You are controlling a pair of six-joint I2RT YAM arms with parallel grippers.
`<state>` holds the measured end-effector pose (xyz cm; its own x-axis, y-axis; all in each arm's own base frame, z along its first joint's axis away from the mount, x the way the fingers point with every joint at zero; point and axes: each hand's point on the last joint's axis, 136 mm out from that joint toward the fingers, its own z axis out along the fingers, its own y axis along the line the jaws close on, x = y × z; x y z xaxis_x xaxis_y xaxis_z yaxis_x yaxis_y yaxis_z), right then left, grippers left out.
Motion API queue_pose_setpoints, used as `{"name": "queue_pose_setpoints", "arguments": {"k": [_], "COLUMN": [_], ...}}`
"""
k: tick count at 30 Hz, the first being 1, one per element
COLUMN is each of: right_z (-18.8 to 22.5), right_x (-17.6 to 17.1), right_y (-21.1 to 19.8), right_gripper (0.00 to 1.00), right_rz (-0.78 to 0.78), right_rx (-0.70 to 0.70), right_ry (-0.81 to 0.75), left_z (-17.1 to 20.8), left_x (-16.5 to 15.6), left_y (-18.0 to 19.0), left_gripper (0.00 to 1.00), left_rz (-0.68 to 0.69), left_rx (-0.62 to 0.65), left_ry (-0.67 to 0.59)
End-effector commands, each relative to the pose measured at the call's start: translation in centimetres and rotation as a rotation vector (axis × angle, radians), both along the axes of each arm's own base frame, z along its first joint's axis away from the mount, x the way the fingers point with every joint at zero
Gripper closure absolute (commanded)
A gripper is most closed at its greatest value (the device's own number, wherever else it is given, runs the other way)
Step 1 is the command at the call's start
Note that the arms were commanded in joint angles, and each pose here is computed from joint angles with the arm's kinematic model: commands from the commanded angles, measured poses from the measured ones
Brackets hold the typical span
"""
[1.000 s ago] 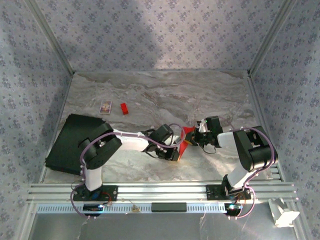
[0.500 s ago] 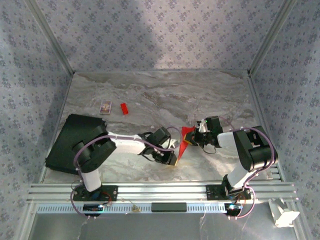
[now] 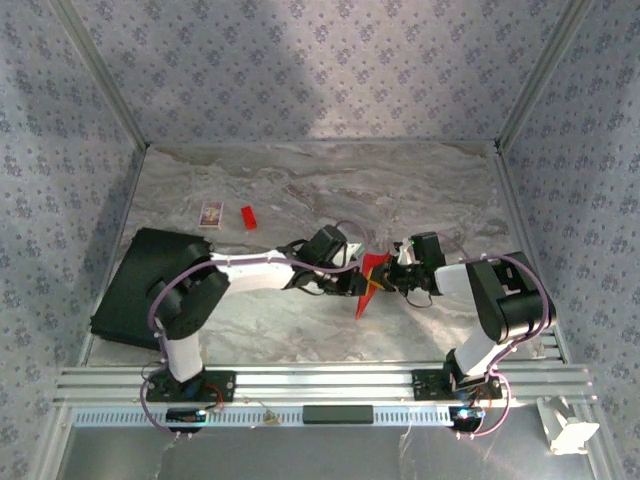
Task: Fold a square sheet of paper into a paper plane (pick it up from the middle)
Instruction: Third fold the triangle at the center of the table.
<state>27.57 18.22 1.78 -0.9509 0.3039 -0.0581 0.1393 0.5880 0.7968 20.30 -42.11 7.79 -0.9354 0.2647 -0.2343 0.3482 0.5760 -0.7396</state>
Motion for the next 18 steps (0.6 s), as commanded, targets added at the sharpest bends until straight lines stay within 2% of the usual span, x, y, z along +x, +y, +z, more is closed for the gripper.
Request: {"name": "queue_pose_setpoints", "arguments": {"k": [1,12,18], "right_z": [-4.1,-4.1,-4.1], "right_x": [-1.8,-1.7,-1.7], "right_y": [-2.7,-2.7,-2.7], "right_gripper": [0.95,0.95,0.95], "right_rz": [-0.066,-0.066,-0.066], "right_rx": [-0.165,-0.164,-0.164], "right_ry": [0.119,0.118,0.119], "left_z": [-0.4,-2.6,-2.3], "left_x": [0.3,0.3,0.1], "left_y": [-1.5,-2.8,-3.1], "left_gripper": [0.87,0.86,0.84], "left_rz": [-0.012,-0.037,-0.050], "left_rx": [-0.017,0.006,0.009], "left_ry": [0.034,0.066,0.043]}}
